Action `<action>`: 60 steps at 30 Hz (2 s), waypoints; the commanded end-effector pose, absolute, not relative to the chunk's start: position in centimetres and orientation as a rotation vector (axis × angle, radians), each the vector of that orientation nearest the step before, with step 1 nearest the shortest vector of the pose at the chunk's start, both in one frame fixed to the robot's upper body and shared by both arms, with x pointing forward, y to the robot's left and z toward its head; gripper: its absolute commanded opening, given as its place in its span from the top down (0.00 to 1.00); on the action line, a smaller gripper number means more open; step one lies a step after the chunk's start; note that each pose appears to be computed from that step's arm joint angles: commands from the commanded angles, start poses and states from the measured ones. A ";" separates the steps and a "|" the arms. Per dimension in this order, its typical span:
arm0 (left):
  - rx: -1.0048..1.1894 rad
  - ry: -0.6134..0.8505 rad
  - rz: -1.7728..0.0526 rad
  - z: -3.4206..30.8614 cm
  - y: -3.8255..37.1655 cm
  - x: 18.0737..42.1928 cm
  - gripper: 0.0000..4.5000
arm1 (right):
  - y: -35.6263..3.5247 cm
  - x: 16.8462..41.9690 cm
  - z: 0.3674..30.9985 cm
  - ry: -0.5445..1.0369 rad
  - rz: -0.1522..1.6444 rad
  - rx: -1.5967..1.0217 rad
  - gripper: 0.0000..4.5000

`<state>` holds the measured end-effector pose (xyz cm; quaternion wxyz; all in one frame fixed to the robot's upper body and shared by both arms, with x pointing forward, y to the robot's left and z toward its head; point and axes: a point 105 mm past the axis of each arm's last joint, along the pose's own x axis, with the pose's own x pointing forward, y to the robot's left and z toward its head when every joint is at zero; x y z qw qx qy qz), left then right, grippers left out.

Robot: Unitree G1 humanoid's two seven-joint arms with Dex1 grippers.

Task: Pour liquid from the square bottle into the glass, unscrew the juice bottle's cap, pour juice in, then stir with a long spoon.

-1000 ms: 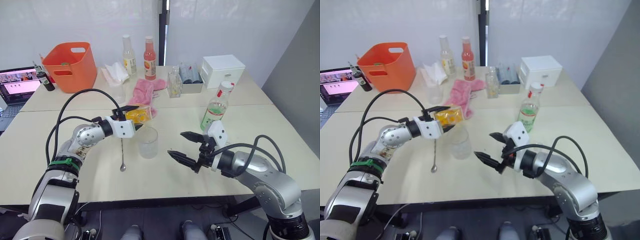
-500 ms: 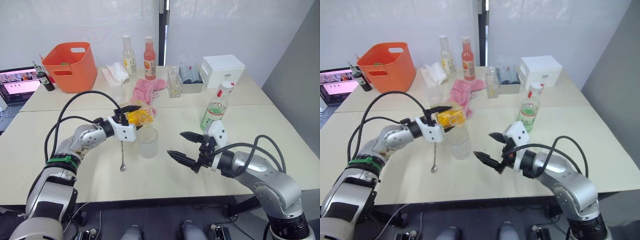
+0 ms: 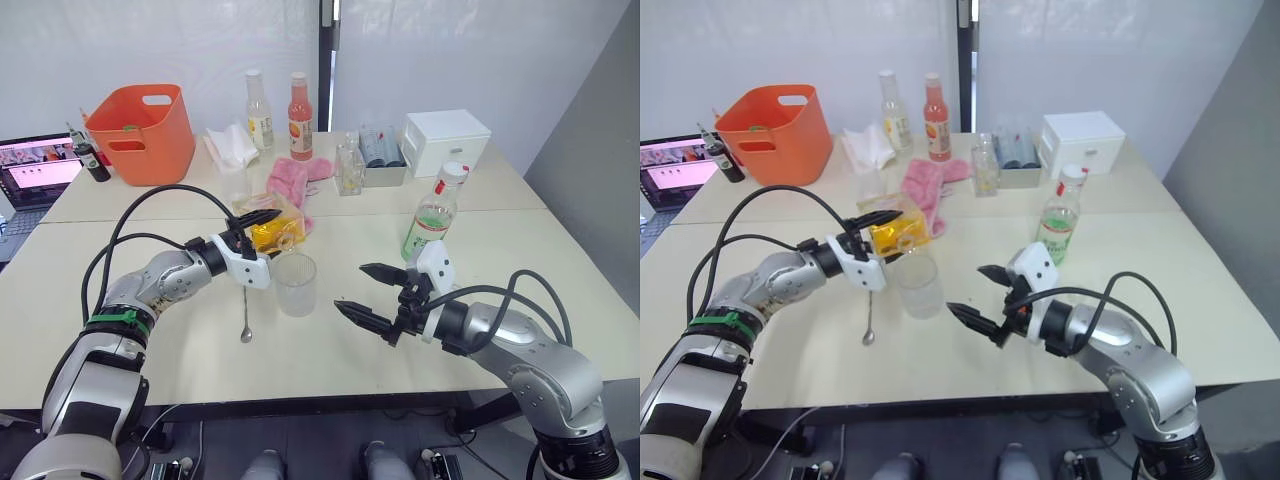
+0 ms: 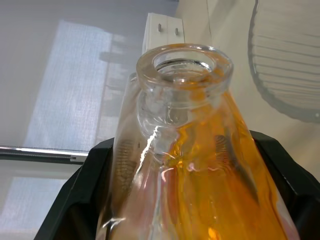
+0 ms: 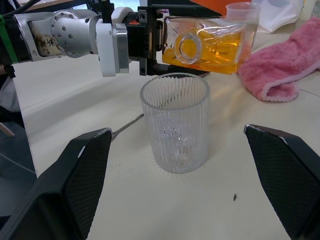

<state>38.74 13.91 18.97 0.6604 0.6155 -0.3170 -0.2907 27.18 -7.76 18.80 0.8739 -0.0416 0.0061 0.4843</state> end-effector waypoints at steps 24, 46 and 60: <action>1.481 -1.027 -0.466 24.6 13.0 37.9 0.37 | -7.3 26.3 19.8 -0.022 1.050 -0.094 0.00; 1.571 -1.074 -0.423 24.7 12.9 38.1 0.37 | -7.3 26.2 20.0 -0.027 1.052 -0.094 0.00; 1.607 -1.089 -0.401 24.8 13.1 38.1 0.37 | -7.2 26.2 20.1 -0.025 1.055 -0.088 0.00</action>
